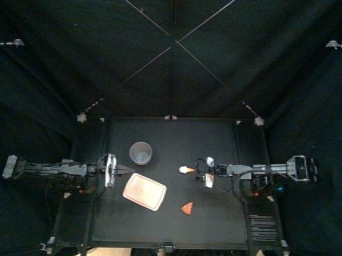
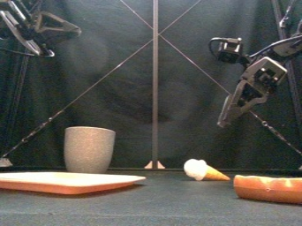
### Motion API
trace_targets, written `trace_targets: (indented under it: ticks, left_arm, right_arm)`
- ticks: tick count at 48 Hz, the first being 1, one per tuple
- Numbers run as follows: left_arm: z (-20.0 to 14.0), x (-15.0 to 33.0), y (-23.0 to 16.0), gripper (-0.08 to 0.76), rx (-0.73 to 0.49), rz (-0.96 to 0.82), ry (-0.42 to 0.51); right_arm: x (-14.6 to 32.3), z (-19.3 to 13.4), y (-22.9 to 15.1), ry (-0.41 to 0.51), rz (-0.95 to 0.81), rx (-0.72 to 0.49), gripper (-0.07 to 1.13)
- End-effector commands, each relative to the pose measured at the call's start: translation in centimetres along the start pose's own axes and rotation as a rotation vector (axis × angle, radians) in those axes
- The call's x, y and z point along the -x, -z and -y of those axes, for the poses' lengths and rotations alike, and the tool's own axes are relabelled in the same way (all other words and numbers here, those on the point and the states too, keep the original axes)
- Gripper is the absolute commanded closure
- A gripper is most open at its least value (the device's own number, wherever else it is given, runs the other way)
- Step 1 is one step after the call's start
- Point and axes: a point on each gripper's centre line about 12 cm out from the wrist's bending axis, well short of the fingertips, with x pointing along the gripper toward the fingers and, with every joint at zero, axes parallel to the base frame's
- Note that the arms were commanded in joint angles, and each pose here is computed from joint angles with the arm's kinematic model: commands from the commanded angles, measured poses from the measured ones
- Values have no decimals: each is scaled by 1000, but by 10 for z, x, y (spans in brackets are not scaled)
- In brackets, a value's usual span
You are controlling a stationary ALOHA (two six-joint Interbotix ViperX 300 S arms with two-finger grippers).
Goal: Pick the ice cream then place it on the pink plate
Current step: Pick the ice cream
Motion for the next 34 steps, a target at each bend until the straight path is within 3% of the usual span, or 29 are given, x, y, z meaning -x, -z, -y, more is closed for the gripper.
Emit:
trace_targets:
  ticks: [1, 34]
  left_arm:
    - [0, -2, -5, 703, -5, 17, -1]
    - [0, -1, -4, 703, -5, 9, -1]
  right_arm:
    - [-11, 6, -13, 17, -1, 17, 5]
    - [-104, 37, 9, 66, -274, -36, 41]
